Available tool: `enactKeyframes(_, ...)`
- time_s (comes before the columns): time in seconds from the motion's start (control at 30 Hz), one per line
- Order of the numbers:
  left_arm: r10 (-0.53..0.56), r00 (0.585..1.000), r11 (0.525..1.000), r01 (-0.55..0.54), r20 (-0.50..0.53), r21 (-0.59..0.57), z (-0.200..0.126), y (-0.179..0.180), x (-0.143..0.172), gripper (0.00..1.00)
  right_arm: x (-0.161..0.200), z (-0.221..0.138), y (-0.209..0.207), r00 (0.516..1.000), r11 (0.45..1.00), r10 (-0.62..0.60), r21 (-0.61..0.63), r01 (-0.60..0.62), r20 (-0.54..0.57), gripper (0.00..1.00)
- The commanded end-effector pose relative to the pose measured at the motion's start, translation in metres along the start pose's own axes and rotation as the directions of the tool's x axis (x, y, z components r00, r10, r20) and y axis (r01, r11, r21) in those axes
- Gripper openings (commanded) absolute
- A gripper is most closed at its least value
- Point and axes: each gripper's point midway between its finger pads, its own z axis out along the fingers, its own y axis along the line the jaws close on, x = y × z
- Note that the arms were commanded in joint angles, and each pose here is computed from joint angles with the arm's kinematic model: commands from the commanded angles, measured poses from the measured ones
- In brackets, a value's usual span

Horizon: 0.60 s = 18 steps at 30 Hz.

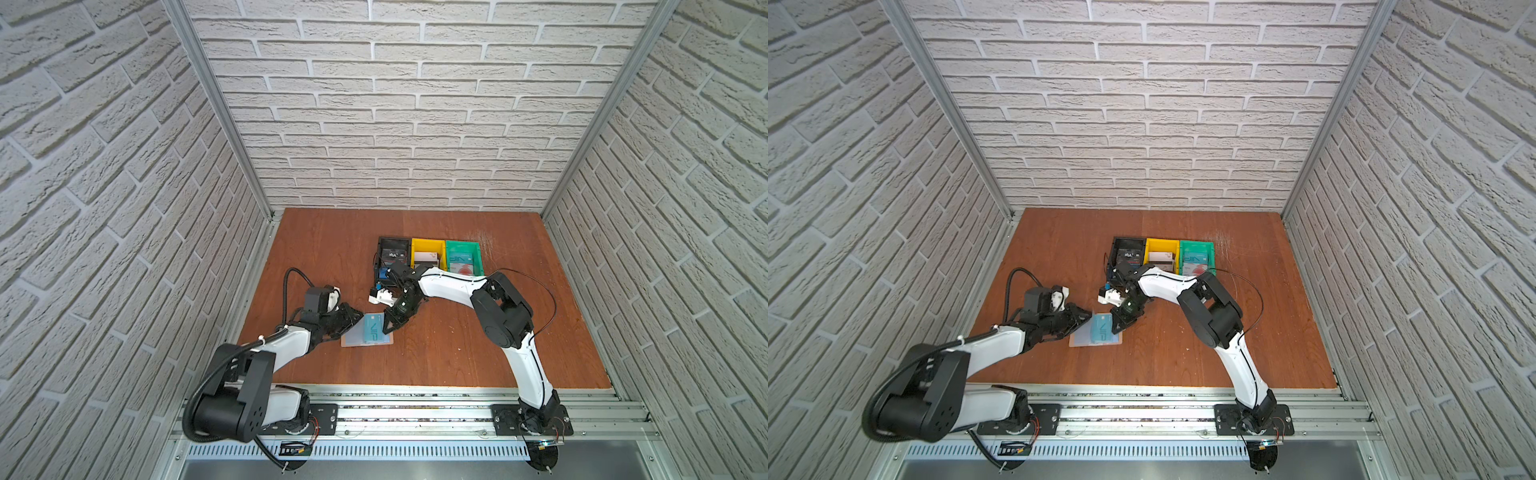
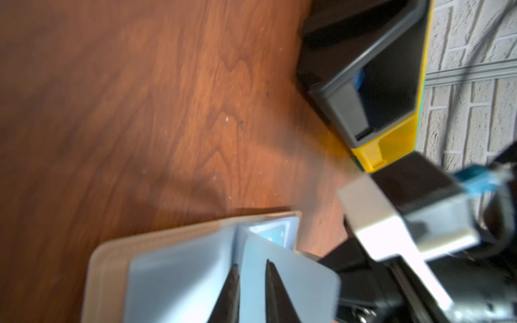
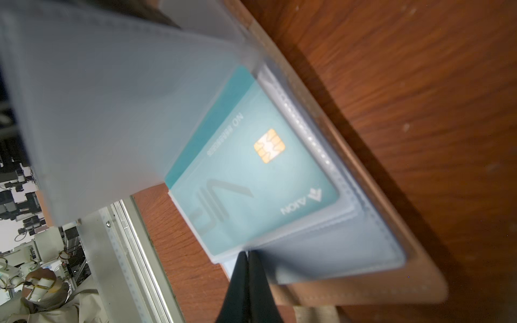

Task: Take the credit cards out of the card holder
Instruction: Flip over the card slot in the card holder.

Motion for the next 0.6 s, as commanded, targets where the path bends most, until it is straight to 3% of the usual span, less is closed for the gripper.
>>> enactKeyframes(0.0,0.023,1.0,0.996,-0.021,0.019,-0.083,-0.017,0.005,-0.002,0.2,0.009,0.019,-0.023,0.998,0.998,0.029,0.065,-0.025,-0.048,0.05)
enactKeyframes(0.17,-0.01,1.0,0.992,0.012,0.022,-0.124,-0.026,0.018,0.004,0.21,0.009,0.017,-0.021,0.999,0.998,0.025,0.065,-0.022,-0.045,0.05)
enactKeyframes(0.57,-0.076,0.996,0.974,0.065,-0.042,-0.217,-0.009,0.058,0.025,0.17,-0.001,-0.003,-0.004,1.0,0.998,-0.008,0.057,0.009,-0.03,0.06)
